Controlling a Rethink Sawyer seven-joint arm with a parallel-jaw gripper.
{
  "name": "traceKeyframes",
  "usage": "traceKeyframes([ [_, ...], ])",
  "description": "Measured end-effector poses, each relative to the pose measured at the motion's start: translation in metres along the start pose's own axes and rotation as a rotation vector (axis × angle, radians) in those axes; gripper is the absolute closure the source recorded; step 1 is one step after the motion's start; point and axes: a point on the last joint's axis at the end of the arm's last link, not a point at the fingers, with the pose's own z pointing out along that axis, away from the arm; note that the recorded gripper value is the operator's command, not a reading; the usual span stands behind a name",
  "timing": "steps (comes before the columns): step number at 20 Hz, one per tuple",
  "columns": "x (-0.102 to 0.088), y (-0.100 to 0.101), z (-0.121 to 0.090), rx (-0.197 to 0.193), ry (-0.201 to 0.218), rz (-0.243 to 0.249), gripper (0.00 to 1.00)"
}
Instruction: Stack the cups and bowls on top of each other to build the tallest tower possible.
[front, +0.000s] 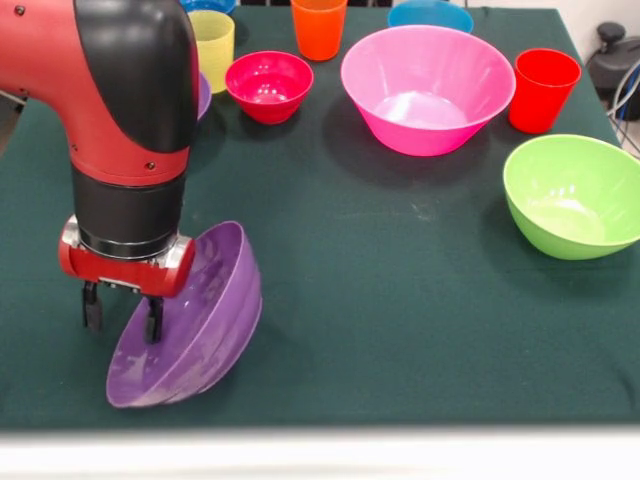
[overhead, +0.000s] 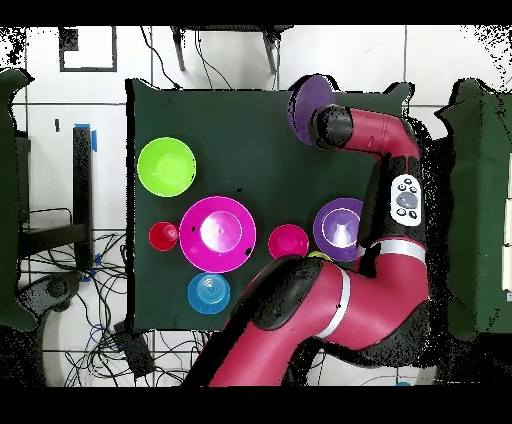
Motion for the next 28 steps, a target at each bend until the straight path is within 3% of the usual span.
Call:
traceKeyframes([
  [7,0.001,0.002,-0.001,0.001,0.009,-0.004,0.0],
  [13,0.004,0.013,-0.005,-0.009,0.055,-0.009,0.0],
  [18,0.008,0.038,-0.011,-0.028,0.102,-0.022,0.0],
  [23,0.009,0.057,-0.015,-0.039,0.111,-0.038,0.0],
  [28,0.009,0.089,-0.019,-0.06,0.109,-0.06,0.0],
])
